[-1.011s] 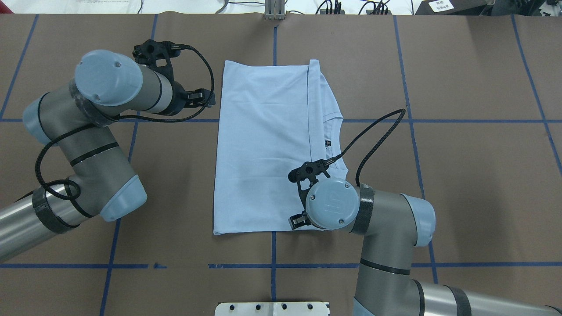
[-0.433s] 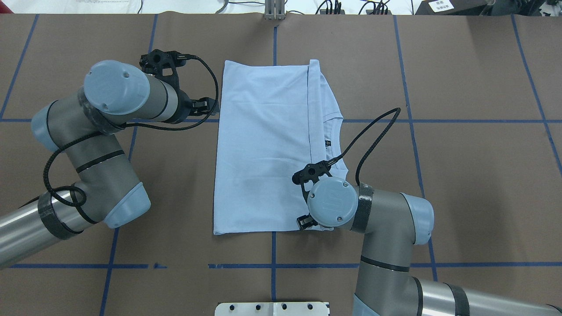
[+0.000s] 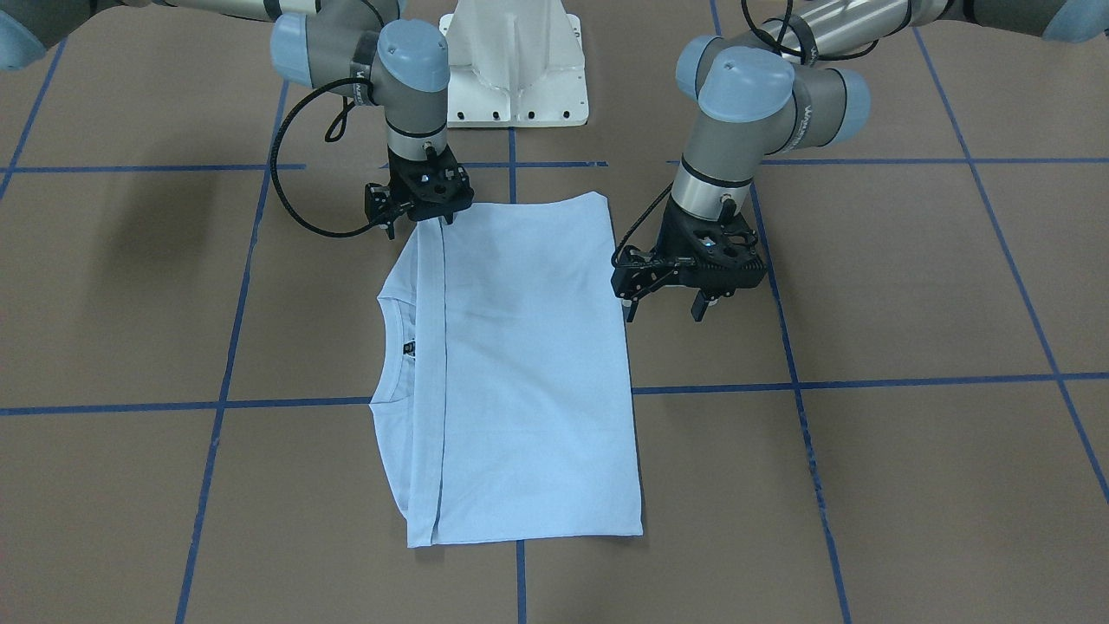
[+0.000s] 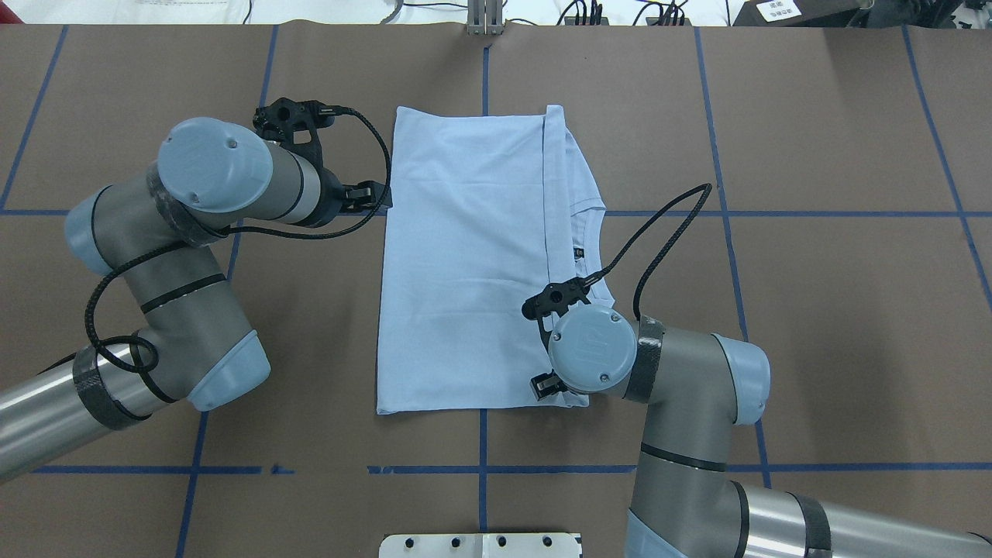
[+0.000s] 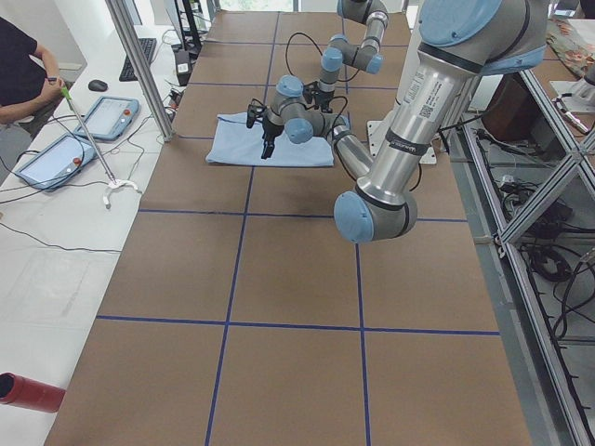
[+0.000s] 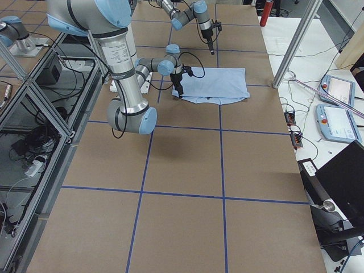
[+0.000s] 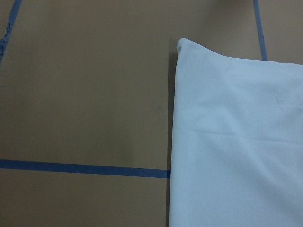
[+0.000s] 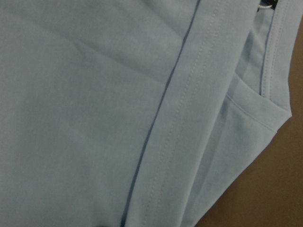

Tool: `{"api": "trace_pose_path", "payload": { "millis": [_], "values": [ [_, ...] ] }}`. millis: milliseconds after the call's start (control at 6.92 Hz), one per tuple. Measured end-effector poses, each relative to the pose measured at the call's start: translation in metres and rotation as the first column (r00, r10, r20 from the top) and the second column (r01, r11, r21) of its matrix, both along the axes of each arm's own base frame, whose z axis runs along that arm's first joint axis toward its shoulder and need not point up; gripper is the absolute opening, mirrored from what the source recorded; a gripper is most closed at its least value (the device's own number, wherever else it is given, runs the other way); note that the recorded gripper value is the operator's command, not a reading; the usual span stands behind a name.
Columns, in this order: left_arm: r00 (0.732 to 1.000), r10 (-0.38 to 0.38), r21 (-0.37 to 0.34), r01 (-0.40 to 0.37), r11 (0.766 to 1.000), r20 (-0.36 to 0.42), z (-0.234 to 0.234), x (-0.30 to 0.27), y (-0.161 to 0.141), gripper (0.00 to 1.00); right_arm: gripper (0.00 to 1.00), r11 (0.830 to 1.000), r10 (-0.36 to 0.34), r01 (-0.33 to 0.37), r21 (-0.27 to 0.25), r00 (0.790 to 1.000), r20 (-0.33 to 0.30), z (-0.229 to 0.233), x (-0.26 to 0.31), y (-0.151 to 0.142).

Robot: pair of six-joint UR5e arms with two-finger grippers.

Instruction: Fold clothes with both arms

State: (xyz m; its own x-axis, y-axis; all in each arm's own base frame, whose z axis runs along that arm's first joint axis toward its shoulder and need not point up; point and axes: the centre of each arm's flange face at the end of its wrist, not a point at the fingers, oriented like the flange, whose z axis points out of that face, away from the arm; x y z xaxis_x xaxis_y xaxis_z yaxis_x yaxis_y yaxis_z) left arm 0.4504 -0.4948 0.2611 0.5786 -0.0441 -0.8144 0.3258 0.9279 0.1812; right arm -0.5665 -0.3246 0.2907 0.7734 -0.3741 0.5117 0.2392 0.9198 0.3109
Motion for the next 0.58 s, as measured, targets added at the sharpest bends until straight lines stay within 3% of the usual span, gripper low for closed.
{"api": "trace_pose_path", "payload": {
  "millis": [578],
  "values": [
    [1.0, 0.01, -0.022, -0.01, 1.0, -0.015, -0.002, 0.014, 0.013, 1.0, 1.0, 1.0, 0.009, -0.009, -0.01, 1.0, -0.014, 0.014, 0.016, -0.016]
  ]
}}
